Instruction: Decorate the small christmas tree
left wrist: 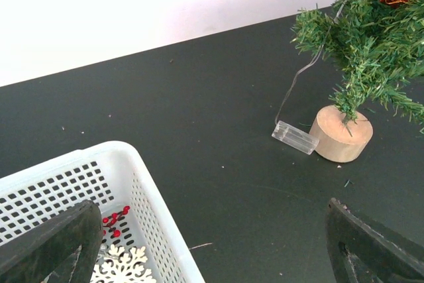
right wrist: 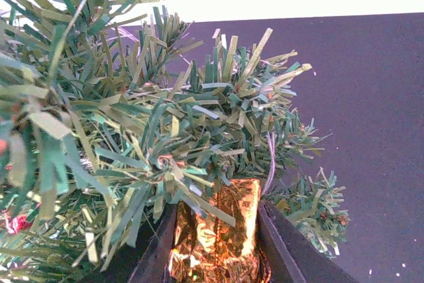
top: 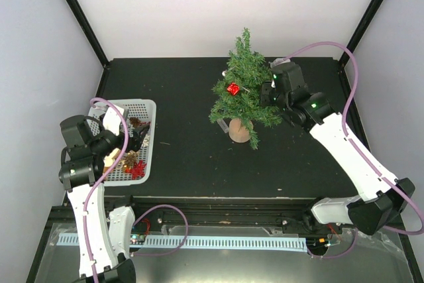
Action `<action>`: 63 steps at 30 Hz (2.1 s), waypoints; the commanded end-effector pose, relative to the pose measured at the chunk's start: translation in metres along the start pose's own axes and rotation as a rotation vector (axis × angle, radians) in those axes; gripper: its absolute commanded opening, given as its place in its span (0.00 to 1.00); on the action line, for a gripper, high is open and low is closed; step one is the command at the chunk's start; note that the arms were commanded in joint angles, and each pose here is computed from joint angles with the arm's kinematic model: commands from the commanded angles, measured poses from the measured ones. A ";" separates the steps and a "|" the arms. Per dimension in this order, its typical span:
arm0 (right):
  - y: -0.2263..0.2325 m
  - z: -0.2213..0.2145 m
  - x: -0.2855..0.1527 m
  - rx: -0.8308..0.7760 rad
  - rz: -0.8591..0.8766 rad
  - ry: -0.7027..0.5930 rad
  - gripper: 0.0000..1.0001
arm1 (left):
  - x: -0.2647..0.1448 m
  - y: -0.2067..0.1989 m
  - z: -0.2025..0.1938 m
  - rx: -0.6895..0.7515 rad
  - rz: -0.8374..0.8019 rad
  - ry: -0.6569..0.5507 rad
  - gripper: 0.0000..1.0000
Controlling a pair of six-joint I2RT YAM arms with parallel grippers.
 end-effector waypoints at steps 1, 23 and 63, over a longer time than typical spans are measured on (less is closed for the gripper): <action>0.003 0.000 0.010 0.009 0.019 0.002 0.32 | -0.003 -0.002 0.003 0.024 -0.004 -0.025 0.92; 0.000 0.008 -0.011 0.015 0.027 -0.035 0.61 | -0.002 -0.003 0.002 0.020 -0.012 -0.030 0.94; -0.009 0.025 -0.071 0.055 0.073 -0.137 0.41 | -0.007 0.001 0.009 0.035 0.030 -0.025 0.95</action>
Point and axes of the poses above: each gripper's point midway between its finger pads, its own x axis out along the fingers, its own y axis along the line the jaws close on, z = x × y, the point moved 5 cm from there along -x, back along the fingers, and after that the axes turned 10 degrees about x, right-handed, at the moved point
